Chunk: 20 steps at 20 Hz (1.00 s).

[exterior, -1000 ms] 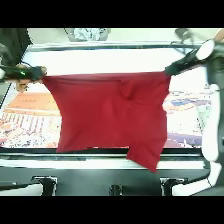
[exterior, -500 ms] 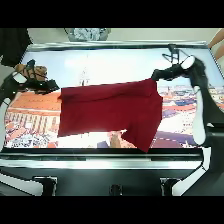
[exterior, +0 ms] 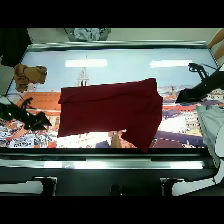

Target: Fold the shirts.

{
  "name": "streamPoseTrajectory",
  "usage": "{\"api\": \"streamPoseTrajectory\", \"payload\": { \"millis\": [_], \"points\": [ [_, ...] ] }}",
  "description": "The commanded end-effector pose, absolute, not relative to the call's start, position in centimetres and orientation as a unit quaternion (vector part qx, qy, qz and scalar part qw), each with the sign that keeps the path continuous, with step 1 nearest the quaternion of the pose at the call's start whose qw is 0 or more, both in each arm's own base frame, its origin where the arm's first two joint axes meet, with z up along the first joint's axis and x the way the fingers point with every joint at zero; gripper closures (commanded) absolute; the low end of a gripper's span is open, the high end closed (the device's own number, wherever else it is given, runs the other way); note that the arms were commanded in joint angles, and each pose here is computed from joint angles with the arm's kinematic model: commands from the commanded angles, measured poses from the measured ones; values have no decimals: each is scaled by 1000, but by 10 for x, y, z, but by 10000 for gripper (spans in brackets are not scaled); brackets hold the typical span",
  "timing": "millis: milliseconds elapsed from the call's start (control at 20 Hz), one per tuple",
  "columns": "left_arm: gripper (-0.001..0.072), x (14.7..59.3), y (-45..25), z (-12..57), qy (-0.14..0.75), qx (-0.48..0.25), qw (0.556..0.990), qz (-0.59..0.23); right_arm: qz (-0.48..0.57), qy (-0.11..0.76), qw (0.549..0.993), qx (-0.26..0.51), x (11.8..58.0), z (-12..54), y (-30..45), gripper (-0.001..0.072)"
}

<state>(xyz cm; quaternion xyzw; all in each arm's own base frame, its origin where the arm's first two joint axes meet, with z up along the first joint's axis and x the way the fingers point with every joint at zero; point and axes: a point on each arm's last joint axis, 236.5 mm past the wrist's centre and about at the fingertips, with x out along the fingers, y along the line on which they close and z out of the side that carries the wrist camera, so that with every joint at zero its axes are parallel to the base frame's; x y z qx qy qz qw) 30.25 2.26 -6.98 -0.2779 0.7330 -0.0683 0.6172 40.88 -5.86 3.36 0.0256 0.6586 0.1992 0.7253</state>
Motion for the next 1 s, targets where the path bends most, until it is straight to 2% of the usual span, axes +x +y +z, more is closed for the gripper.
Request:
{"api": "streamPoseTrajectory", "payload": {
  "millis": [0,300,350,450,500,800,950],
  "points": [
    [257,269,-8,-102,718,-331,607,-78,218,680,699,36,380,19,-49,160],
    [259,297,-24,-106,678,-362,635,-75,223,683,695,19,377,17,-53,152],
    [289,297,-26,-106,679,-358,637,-76,220,685,694,16,377,16,-55,152],
    [624,299,-28,-107,679,-354,639,-78,220,691,689,13,371,11,-56,151],
    [675,299,-28,-107,678,-353,640,-77,222,692,687,18,366,4,-53,143],
    [676,301,-27,-106,675,-352,644,-76,251,651,700,155,357,-66,10,145],
    [677,302,-27,-102,672,-349,649,-79,230,641,710,181,362,-90,13,160]
  ]
}}
